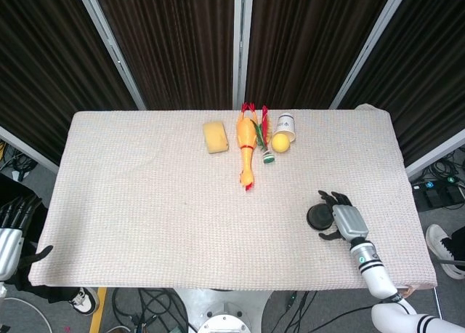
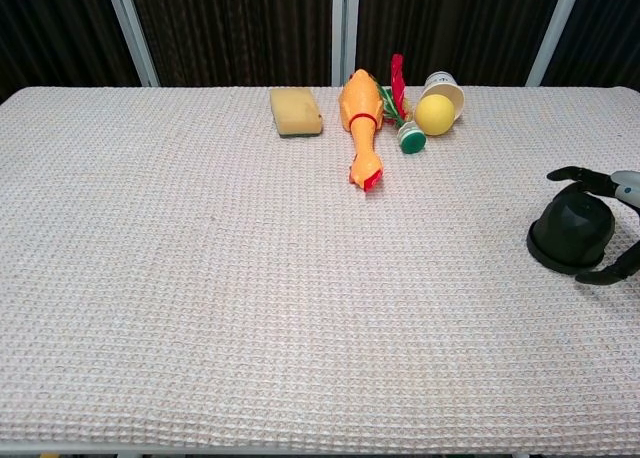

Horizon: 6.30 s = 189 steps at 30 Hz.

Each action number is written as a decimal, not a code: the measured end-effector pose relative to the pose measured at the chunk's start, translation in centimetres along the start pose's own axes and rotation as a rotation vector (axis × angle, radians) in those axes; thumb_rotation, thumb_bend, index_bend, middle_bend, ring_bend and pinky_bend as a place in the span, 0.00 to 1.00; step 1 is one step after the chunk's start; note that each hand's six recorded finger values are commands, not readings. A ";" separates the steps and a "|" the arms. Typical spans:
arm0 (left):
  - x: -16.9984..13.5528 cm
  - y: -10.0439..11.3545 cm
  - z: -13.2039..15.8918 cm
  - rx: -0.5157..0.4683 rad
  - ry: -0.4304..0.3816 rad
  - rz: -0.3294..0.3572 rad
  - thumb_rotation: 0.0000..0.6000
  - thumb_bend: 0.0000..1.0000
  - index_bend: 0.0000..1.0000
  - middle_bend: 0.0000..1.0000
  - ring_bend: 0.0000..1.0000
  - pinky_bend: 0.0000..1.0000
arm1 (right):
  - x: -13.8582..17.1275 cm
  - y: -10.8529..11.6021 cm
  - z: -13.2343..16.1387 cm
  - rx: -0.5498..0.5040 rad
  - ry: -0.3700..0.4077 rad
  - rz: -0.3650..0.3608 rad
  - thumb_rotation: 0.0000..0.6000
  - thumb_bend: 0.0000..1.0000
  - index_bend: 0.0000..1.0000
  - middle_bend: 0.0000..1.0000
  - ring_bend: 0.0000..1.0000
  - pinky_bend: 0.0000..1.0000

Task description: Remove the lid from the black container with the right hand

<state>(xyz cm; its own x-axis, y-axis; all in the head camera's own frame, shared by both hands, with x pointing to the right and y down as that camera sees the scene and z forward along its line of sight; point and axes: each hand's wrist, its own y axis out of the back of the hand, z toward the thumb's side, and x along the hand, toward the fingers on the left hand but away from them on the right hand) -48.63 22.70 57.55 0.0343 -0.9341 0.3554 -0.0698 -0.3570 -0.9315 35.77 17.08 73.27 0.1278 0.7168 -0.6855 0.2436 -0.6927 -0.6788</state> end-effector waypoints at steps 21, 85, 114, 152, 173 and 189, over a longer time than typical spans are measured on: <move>0.0 0.1 -0.2 -0.004 0.006 0.003 1.00 0.11 0.09 0.04 0.00 0.10 | -0.3 0.0 -0.2 0.003 -0.013 0.000 1.00 0.05 0.01 0.21 0.00 0.00; 1.9 0.0 1.1 -0.012 0.027 0.004 1.00 0.11 0.09 0.04 0.00 0.10 | 6.6 19.1 9.8 -0.045 0.343 -0.643 1.00 0.11 0.33 0.43 0.11 0.00; 1.3 -0.2 0.9 -0.021 0.017 0.002 1.00 0.11 0.09 0.04 0.00 0.10 | 9.2 19.3 7.9 0.034 0.340 -0.853 1.00 0.12 0.37 0.44 0.13 0.06; 2.0 -0.6 1.1 -0.047 0.040 -0.017 1.00 0.11 0.09 0.04 0.00 0.10 | -1.5 8.8 1.1 0.172 0.090 -0.137 1.00 0.12 0.36 0.43 0.11 0.02; 1.6 -0.4 0.6 -0.042 0.045 -0.011 1.00 0.11 0.09 0.04 0.00 0.10 | -2.0 8.9 2.2 0.134 0.078 -0.004 1.00 0.12 0.35 0.43 0.10 0.00; 1.6 -0.3 0.6 -0.042 0.040 -0.005 1.00 0.11 0.09 0.04 0.00 0.10 | 0.2 4.2 10.1 0.251 0.332 0.025 1.00 0.12 0.35 0.43 0.10 0.00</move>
<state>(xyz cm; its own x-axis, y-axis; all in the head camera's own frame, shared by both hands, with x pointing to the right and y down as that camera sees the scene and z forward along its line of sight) -47.97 21.36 58.37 -0.0055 -0.9314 0.3639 -0.1112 -0.3610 -0.9259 27.15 13.49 67.66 0.4440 0.6579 -0.6083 0.0001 -0.6790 -0.7342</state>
